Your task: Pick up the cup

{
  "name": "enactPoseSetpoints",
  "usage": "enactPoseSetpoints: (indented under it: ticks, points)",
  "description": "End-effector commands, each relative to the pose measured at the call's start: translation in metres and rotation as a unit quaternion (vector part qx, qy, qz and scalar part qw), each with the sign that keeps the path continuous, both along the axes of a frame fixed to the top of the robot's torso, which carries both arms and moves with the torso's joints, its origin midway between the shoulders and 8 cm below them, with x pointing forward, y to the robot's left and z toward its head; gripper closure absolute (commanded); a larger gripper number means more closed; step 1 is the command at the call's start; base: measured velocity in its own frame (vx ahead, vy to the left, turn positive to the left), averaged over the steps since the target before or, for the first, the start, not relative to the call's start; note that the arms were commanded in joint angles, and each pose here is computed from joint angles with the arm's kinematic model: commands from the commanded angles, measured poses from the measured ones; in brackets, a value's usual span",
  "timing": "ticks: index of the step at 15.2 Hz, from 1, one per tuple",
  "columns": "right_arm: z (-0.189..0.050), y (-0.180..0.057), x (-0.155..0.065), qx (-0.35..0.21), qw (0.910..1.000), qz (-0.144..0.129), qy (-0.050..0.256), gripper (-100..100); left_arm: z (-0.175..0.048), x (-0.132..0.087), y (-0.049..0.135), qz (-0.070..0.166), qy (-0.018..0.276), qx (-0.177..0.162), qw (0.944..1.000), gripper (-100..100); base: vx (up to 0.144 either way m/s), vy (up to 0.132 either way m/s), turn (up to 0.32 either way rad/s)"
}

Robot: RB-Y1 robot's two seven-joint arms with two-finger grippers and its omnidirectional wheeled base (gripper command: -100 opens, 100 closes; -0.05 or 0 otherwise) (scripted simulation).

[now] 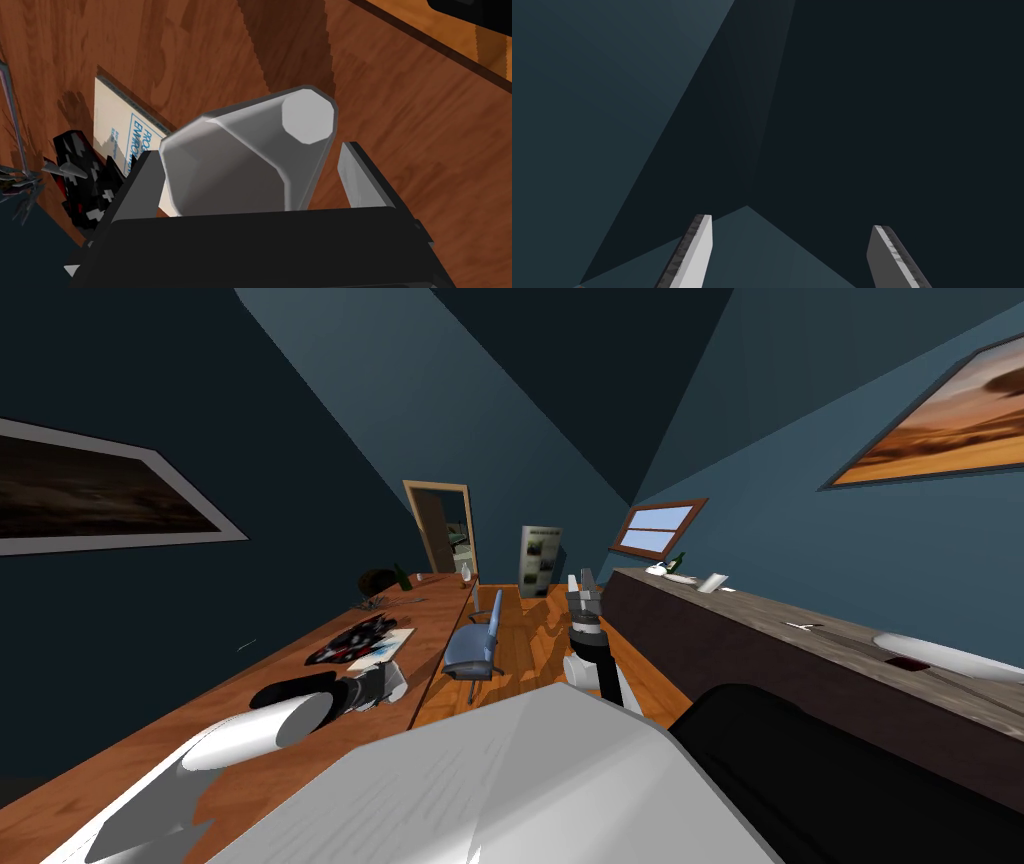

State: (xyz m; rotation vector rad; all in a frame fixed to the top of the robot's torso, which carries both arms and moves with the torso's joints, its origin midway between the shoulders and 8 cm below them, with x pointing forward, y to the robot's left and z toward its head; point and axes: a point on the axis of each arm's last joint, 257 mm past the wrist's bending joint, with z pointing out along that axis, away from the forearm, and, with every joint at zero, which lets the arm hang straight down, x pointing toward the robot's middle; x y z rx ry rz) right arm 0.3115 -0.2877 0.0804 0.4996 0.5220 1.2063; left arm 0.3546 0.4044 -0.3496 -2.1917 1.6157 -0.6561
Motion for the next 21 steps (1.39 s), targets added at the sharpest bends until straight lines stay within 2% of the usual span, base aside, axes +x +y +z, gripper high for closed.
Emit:
enactPoseSetpoints:
  ticks: [1, 3, 4, 5, 7, 11, 12, 13, 21]
  points:
    - [0.0, 0.0, 0.0, 0.0, 1.0, 0.0, 0.0, 0, -0.005, -0.007, 0.001, 0.002, 0.018, -0.003, 0.9998, -100, 0.02, 0.01, -0.005]
    - [0.0, 0.0, 0.0, 0.0, 1.0, 0.0, 0.0, 0, -0.008, -0.017, 0.004, 0.006, 0.044, -0.01, 0.999, -100, 0.028, 0.01, -0.007]
    - [0.0, 0.0, 0.0, 0.0, 1.0, 0.0, 0.0, 0, -0.008, -0.017, 0.004, 0.006, 0.044, -0.01, 0.9989, -100, 0.021, 0.007, -0.004]
    - [0.0, 0.0, 0.0, 0.0, 1.0, 0.0, 0.0, 0, -0.009, -0.022, 0.007, 0.01, 0.061, -0.017, 0.998, -100, 0.029, 0.006, -0.006]
    - [0.0, 0.0, 0.0, 0.0, 1.0, 0.0, 0.0, 0, -0.011, -0.026, 0.007, 0.01, 0.069, -0.017, 0.9974, -100, 0.028, 0.007, -0.005]
    - [0.0, 0.0, 0.0, 0.0, 1.0, 0.0, 0.0, 0, -0.014, -0.044, 0.011, 0.017, 0.113, -0.029, 0.993, -100, 0.034, 0.014, -0.01]
    - [0.0, 0.0, 0.0, 0.0, 1.0, 0.0, 0.0, 0, -0.014, -0.044, 0.011, 0.017, 0.114, -0.029, 0.9929, -100, 0.026, 0.008, -0.004]
    - [0.0, 0.0, 0.0, 0.0, 1.0, 0.0, 0.0, 0, -0.014, -0.05, 0.013, 0.02, 0.131, -0.034, 0.9906, -100, 0.023, 0.01, -0.007]
    - [0.0, 0.0, 0.0, 0.0, 1.0, 0.0, 0.0, 0, -0.013, -0.077, 0.017, 0.029, 0.193, -0.051, 0.9794, -100, 0.033, 0.009, -0.009]
